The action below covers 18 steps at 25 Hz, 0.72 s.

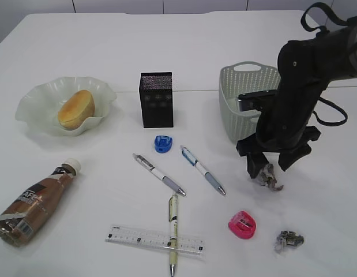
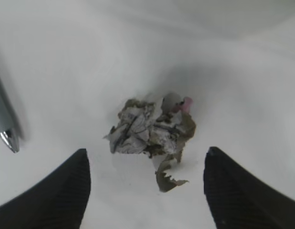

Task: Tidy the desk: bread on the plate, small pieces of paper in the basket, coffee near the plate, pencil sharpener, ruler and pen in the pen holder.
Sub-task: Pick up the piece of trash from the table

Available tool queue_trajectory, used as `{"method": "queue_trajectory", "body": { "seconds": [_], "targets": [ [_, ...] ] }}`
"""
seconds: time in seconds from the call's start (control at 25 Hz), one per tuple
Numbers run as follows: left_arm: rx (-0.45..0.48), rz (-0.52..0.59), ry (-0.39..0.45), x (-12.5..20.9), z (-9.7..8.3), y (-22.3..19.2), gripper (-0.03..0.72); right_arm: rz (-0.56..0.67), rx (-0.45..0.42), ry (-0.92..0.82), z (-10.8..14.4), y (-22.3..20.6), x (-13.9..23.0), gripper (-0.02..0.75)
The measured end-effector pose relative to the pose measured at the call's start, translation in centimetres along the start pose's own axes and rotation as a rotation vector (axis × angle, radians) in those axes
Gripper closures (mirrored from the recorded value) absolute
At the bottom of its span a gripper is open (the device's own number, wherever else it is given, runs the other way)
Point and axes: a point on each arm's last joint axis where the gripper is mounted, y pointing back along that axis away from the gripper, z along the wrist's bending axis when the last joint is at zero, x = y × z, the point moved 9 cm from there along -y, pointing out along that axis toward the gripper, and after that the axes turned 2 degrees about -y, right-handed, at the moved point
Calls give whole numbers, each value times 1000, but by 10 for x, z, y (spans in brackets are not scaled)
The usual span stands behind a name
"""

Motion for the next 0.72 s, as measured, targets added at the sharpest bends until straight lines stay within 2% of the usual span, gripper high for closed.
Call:
{"method": "queue_trajectory", "body": {
  "seconds": [0.24,0.72],
  "targets": [
    [0,1,0,0,0,0,218,-34,2,-1,0,1,-7,184],
    [0,6,0,1,0,0,218,2,4,-5,-1,-19,-5,184]
  ]
}}
